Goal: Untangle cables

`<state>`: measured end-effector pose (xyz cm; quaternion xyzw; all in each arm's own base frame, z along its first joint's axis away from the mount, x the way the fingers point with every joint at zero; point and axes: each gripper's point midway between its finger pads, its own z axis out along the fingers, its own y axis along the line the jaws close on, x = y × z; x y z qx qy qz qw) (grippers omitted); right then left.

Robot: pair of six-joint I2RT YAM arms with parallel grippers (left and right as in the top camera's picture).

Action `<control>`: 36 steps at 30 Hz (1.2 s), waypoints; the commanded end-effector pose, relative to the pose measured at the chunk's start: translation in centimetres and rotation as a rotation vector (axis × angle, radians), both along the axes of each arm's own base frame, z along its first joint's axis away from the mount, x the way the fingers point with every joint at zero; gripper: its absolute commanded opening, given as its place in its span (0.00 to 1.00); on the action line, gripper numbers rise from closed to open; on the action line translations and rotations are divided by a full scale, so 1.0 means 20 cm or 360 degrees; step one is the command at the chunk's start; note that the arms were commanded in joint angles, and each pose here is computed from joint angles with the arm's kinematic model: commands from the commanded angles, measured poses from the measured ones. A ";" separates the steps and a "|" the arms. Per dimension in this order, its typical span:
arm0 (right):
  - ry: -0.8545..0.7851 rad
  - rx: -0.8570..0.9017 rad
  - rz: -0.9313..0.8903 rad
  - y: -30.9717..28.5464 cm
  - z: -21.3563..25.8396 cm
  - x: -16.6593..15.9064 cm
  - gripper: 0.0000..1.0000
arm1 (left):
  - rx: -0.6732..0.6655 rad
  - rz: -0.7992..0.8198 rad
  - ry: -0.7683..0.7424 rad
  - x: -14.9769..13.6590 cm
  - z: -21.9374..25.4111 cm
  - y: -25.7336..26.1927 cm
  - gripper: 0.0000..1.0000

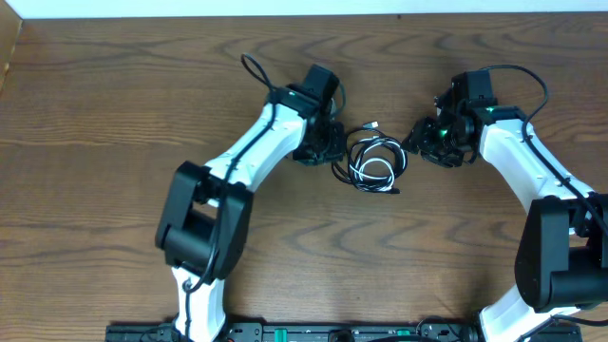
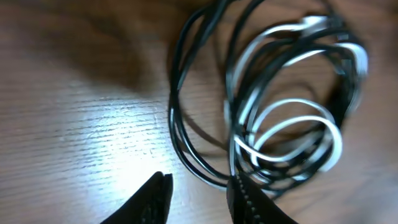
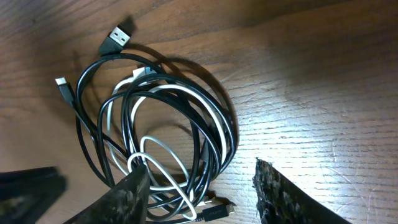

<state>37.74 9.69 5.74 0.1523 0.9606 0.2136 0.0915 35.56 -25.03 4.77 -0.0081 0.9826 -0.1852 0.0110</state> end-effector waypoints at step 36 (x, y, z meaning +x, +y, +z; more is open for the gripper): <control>0.0025 -0.0026 0.0076 0.00 0.01 -0.05 0.55 | 0.0209 0.0252 0.0096 -0.16 -0.28 -0.05 0.43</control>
